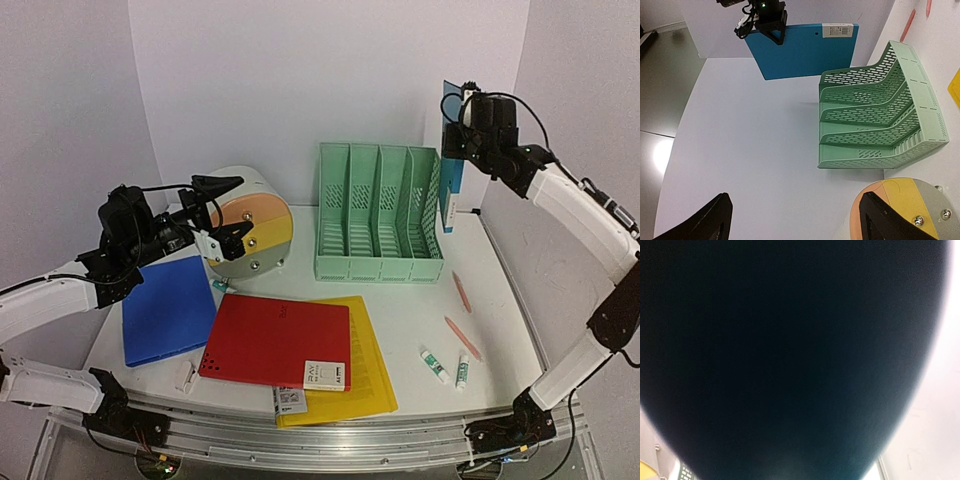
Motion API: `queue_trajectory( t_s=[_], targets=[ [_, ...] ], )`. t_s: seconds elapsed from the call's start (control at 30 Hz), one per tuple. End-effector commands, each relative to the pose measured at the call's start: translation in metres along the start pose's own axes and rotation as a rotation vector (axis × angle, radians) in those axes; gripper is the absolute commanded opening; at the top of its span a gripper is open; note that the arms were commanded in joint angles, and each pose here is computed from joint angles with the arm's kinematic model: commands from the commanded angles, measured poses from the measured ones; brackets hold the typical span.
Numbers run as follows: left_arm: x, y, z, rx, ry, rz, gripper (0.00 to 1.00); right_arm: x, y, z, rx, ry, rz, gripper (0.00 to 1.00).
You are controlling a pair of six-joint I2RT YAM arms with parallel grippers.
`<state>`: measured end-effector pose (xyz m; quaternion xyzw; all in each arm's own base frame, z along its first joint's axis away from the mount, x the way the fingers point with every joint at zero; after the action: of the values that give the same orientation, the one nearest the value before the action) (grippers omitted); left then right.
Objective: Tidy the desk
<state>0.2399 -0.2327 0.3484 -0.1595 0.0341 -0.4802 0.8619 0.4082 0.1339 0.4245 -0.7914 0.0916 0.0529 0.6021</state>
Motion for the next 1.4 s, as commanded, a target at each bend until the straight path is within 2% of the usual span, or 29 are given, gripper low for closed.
queue_trajectory(
  t_s=[0.0,0.17,0.4,0.57,0.87,1.13,1.37],
  targets=[
    [0.000,-0.006,0.028,0.009,-0.090,0.001,0.88,-0.014,-0.045,-0.012,0.151,-0.002,-0.202,0.00],
    [0.002,-0.004,0.026,0.000,-0.090,0.008,0.88,-0.034,-0.044,-0.036,0.182,0.100,-0.146,0.00],
    [0.009,0.000,0.021,-0.013,-0.087,0.005,0.88,-0.062,-0.097,-0.054,0.076,0.120,-0.267,0.00],
    [0.010,0.001,0.021,-0.016,-0.090,0.008,0.88,-0.064,-0.107,-0.040,0.059,0.093,-0.297,0.00],
    [0.007,0.001,0.023,-0.016,-0.095,0.020,0.88,-0.030,-0.062,-0.017,0.067,0.120,-0.198,0.00],
    [0.006,0.002,0.021,-0.016,-0.101,0.024,0.88,0.008,-0.036,0.021,0.059,-0.053,-0.221,0.00],
    [0.005,0.002,0.023,-0.020,-0.105,0.031,0.88,0.025,-0.016,0.029,0.062,-0.010,-0.252,0.00]
  ],
)
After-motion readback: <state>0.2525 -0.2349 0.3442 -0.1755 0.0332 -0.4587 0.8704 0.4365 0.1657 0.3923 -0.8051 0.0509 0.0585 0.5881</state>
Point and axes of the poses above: each gripper's point midway between its finger pads, its own x axis out along the fingers, its own z axis along the line the jaws close on, y = z × x, the point moved 5 cm from there along -x, back along the fingers, and after that the axes turned 14 degrees about -x, right-handed, at the moved point
